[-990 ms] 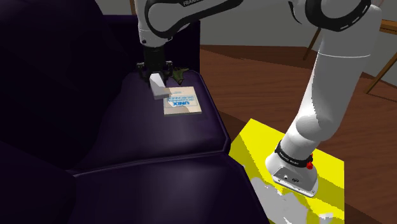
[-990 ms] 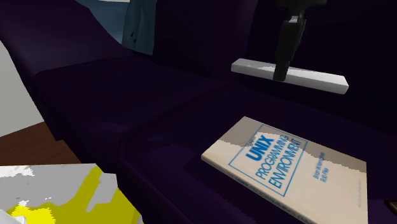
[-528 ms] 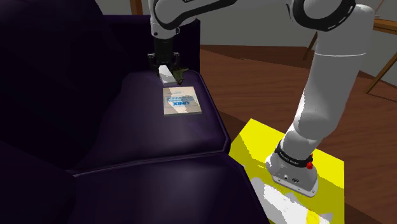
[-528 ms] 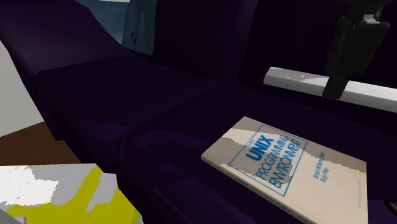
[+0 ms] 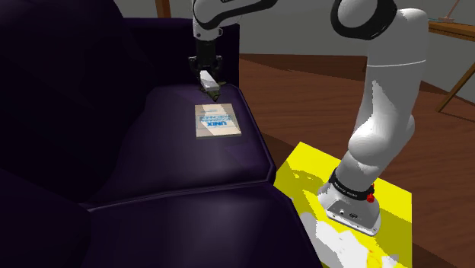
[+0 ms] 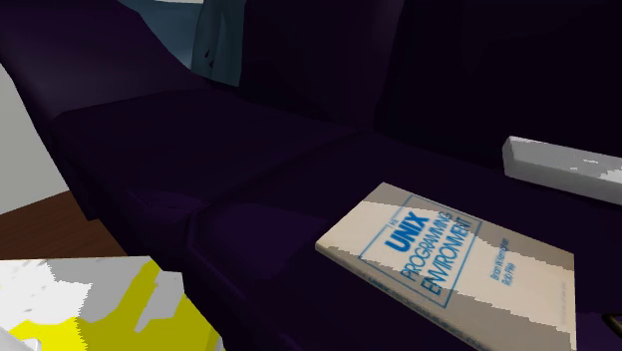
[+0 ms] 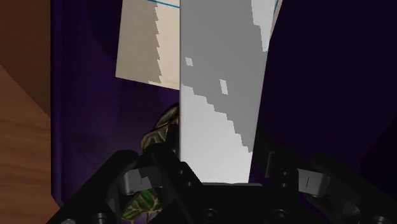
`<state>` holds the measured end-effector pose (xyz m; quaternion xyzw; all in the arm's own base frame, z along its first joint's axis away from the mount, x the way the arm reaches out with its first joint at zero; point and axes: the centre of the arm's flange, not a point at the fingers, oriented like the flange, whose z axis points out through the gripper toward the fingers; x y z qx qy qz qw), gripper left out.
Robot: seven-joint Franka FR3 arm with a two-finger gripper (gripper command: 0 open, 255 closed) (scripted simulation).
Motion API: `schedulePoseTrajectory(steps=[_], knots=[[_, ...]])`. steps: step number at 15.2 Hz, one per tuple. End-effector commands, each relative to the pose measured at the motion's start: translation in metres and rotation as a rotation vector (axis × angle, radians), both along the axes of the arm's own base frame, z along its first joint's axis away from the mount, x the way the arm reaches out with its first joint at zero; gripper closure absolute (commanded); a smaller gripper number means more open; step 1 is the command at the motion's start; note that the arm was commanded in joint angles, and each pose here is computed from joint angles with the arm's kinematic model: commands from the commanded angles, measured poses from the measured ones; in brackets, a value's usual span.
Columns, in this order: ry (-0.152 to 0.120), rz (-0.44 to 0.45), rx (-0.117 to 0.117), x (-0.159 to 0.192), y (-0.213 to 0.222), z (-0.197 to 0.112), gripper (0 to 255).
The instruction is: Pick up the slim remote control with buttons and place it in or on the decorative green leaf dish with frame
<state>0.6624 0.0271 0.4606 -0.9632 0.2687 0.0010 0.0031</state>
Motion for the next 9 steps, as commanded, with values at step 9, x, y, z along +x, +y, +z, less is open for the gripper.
schedulePoseTrajectory(steps=[9], knots=[[-0.001,0.001,0.000,0.059,-0.116,0.002,255]])
